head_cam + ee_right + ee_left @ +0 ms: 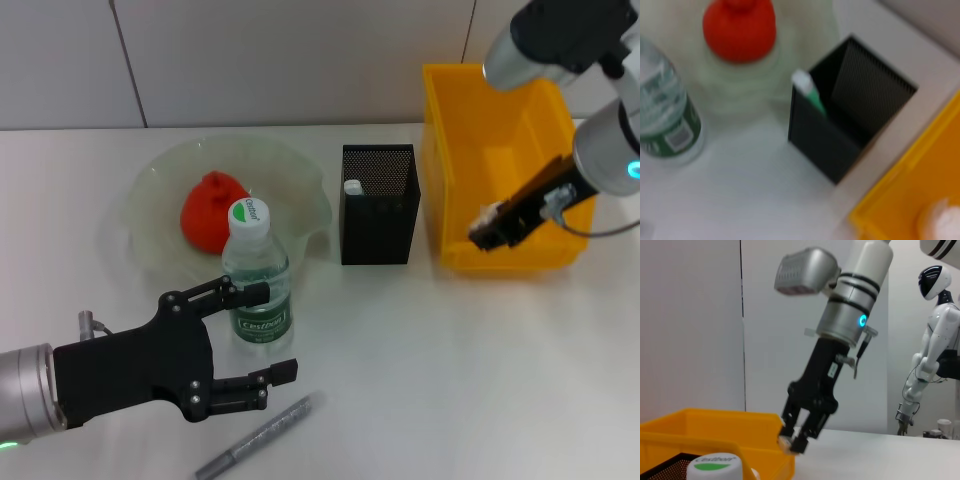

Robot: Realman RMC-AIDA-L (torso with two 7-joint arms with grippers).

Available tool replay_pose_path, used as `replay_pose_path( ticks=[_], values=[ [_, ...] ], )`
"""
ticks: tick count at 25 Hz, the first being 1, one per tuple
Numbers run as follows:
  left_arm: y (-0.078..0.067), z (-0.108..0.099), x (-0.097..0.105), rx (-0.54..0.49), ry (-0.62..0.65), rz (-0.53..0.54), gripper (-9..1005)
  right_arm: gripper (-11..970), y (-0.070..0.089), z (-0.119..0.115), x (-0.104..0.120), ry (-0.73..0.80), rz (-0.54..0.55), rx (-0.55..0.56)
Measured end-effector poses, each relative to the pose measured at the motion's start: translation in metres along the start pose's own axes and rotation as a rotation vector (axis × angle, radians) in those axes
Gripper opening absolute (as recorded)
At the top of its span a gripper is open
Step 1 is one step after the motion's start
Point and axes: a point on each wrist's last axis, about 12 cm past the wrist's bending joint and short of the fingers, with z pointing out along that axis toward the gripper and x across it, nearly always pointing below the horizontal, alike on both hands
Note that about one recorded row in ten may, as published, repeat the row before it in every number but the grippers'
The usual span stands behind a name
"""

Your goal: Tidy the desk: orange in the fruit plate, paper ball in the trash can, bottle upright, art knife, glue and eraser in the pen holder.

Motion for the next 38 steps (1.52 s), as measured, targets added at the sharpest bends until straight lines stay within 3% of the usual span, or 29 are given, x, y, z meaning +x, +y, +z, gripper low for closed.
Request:
replay_pose_path(
  ticks=[7,11,19,25,38],
  values=[
    [0.002,0.001,-0.001,0.003,0.000,0.015,831,409,-0.015,-0.003,-0.014,-0.213,-0.018,0.090],
    [0.002,0.002,-0.001,0.004,0.000,0.016,831,409,-0.017,0.004,-0.015,-0.261,-0.015,0.076],
    [0.001,0.002,-0.001,0.005,0.000,0.016,831,408,-0.020,0.028,-0.020,-0.294,-0.010,0.051],
    [0.001,0.002,-0.001,0.005,-0.001,0.016,830,408,-0.021,0.033,-0.025,-0.309,-0.019,0.057],
    [0.001,0.003,-0.001,0.005,0.003,0.016,830,408,-0.007,0.042,-0.039,-0.315,-0.055,0.019]
  ],
)
